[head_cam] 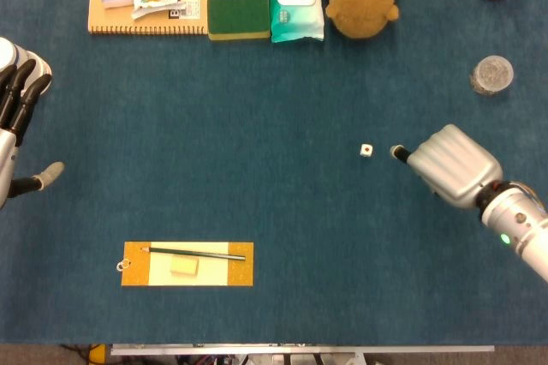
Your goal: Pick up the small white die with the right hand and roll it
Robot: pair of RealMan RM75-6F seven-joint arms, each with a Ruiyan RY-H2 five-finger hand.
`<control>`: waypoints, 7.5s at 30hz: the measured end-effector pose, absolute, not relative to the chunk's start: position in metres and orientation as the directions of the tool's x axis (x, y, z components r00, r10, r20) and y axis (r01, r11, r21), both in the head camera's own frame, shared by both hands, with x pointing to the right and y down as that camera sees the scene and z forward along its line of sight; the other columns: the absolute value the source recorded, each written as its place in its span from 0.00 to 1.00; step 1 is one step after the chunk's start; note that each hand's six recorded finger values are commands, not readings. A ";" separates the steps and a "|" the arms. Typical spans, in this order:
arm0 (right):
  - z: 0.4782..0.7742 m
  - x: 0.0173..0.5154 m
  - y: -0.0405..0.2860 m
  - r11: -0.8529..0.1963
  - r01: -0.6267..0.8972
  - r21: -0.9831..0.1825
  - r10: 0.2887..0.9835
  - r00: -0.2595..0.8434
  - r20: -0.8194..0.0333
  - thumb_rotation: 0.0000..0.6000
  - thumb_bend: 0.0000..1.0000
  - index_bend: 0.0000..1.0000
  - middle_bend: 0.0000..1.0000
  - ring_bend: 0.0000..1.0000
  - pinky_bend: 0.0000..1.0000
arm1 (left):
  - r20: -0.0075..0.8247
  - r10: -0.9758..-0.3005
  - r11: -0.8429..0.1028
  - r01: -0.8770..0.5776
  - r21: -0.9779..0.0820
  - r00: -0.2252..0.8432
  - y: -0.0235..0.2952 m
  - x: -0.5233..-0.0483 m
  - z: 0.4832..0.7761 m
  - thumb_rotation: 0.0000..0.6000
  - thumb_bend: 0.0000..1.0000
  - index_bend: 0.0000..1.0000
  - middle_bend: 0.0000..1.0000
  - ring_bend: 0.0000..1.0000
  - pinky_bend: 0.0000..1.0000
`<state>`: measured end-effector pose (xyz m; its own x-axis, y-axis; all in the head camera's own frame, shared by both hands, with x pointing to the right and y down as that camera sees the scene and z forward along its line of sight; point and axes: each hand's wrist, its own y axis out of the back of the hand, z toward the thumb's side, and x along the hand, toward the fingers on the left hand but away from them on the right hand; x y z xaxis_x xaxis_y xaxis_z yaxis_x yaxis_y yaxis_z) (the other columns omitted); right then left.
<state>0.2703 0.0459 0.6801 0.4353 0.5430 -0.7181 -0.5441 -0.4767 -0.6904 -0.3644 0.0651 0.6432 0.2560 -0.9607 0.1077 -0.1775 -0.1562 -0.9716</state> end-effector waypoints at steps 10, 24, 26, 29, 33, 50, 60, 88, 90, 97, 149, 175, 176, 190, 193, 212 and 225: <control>0.702 0.260 0.045 -0.500 -0.558 -0.663 0.504 0.435 -0.746 1.00 1.00 0.24 1.00 0.95 1.00 | 0.120 -0.956 -0.171 -0.175 -0.970 0.268 0.064 -0.363 0.646 1.00 0.05 0.01 0.00 0.00 0.11; 0.720 0.252 0.045 -0.523 -0.575 -0.629 0.464 0.427 -0.776 1.00 1.00 0.24 1.00 0.95 1.00 | 0.123 -0.957 -0.177 -0.191 -0.966 0.264 0.066 -0.367 0.648 1.00 0.05 0.01 0.00 0.00 0.11; 0.722 0.252 0.045 -0.525 -0.576 -0.627 0.462 0.425 -0.778 1.00 1.00 0.24 1.00 0.95 1.00 | 0.123 -0.957 -0.177 -0.192 -0.965 0.263 0.066 -0.367 0.648 1.00 0.05 0.01 0.00 0.00 0.11; 0.724 0.251 0.044 -0.529 -0.577 -0.623 0.460 0.422 -0.781 1.00 1.00 0.24 1.00 0.95 1.00 | 0.122 -0.957 -0.176 -0.193 -0.965 0.262 0.066 -0.367 0.648 1.00 0.05 0.01 0.00 0.00 0.11; 0.727 0.249 0.042 -0.534 -0.574 -0.621 0.460 0.419 -0.783 1.00 1.00 0.24 1.00 0.95 1.00 | 0.124 -0.957 -0.178 -0.194 -0.965 0.262 0.067 -0.368 0.649 1.00 0.05 0.01 0.00 0.00 0.11; 0.737 0.236 0.036 -0.544 -0.559 -0.626 0.448 0.437 -0.780 1.00 1.00 0.24 1.00 0.96 1.00 | 0.131 -0.959 -0.186 -0.213 -0.959 0.250 0.069 -0.373 0.653 1.00 0.05 0.01 0.00 0.00 0.11; 0.740 0.237 0.034 -0.550 -0.558 -0.622 0.454 0.426 -0.783 1.00 1.00 0.24 1.00 0.96 1.00 | 0.135 -0.959 -0.190 -0.216 -0.958 0.248 0.069 -0.375 0.655 1.00 0.05 0.01 0.00 0.00 0.11; 0.744 0.239 0.021 -0.542 -0.529 -0.653 0.510 0.410 -0.756 1.00 1.00 0.24 1.00 0.96 1.00 | 0.142 -0.959 -0.199 -0.226 -0.953 0.245 0.070 -0.376 0.660 1.00 0.05 0.01 0.00 0.00 0.11; 0.744 0.240 0.019 -0.540 -0.525 -0.658 0.518 0.408 -0.751 1.00 1.00 0.24 1.00 0.96 1.00 | 0.144 -0.959 -0.201 -0.226 -0.953 0.245 0.071 -0.377 0.660 1.00 0.05 0.01 0.00 0.00 0.11; 0.744 0.243 0.014 -0.537 -0.520 -0.664 0.537 0.396 -0.745 1.00 1.00 0.24 1.00 0.96 1.00 | 0.145 -0.959 -0.202 -0.226 -0.953 0.245 0.070 -0.376 0.660 1.00 0.05 0.01 0.00 0.00 0.11; 0.746 0.263 0.015 -0.566 -0.511 -0.647 0.546 0.356 -0.759 1.00 1.00 0.24 1.00 0.96 1.00 | 0.157 -0.956 -0.215 -0.230 -0.949 0.247 0.070 -0.375 0.666 1.00 0.05 0.01 0.00 0.00 0.11; 0.753 0.243 0.005 -0.580 -0.440 -0.685 0.551 0.407 -0.729 1.00 1.00 0.24 1.00 0.96 1.00 | 0.167 -0.958 -0.226 -0.250 -0.942 0.235 0.073 -0.382 0.672 1.00 0.05 0.01 0.00 0.00 0.11; 0.752 0.241 0.004 -0.578 -0.435 -0.690 0.553 0.413 -0.724 1.00 1.00 0.24 1.00 0.96 1.00 | 0.167 -0.957 -0.225 -0.250 -0.942 0.235 0.073 -0.381 0.672 1.00 0.05 0.01 0.00 0.00 0.11; 0.745 0.232 -0.003 -0.564 -0.379 -0.734 0.574 0.459 -0.678 1.00 1.00 0.24 0.98 0.91 1.00 | 0.165 -0.958 -0.225 -0.255 -0.941 0.235 0.073 -0.381 0.672 1.00 0.05 0.01 0.00 0.00 0.11; 0.732 0.238 0.000 -0.548 -0.354 -0.758 0.584 0.487 -0.649 1.00 1.00 0.24 0.86 0.79 1.00 | 0.158 -0.958 -0.219 -0.254 -0.942 0.240 0.072 -0.380 0.670 1.00 0.05 0.01 0.00 0.00 0.11; 0.582 0.360 0.046 -0.112 0.088 -0.990 0.909 0.412 -0.066 1.00 0.27 0.24 0.28 0.29 0.60 | 0.088 -0.938 -0.155 -0.181 -0.971 0.335 0.053 -0.349 0.637 1.00 0.05 0.01 0.00 0.00 0.11; 0.555 0.450 0.124 0.053 0.202 -0.978 0.990 0.116 0.078 1.00 0.26 0.24 0.27 0.27 0.53 | 0.025 -0.954 -0.075 -0.157 -0.985 0.300 0.040 -0.347 0.619 1.00 0.05 0.01 0.00 0.00 0.09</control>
<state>0.4502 0.1240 0.5548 0.1164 0.9902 0.0776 0.2015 0.0529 -0.9781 -0.3470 0.0397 0.6187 0.3003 -0.9535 0.0250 -0.1573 -0.0753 -0.9847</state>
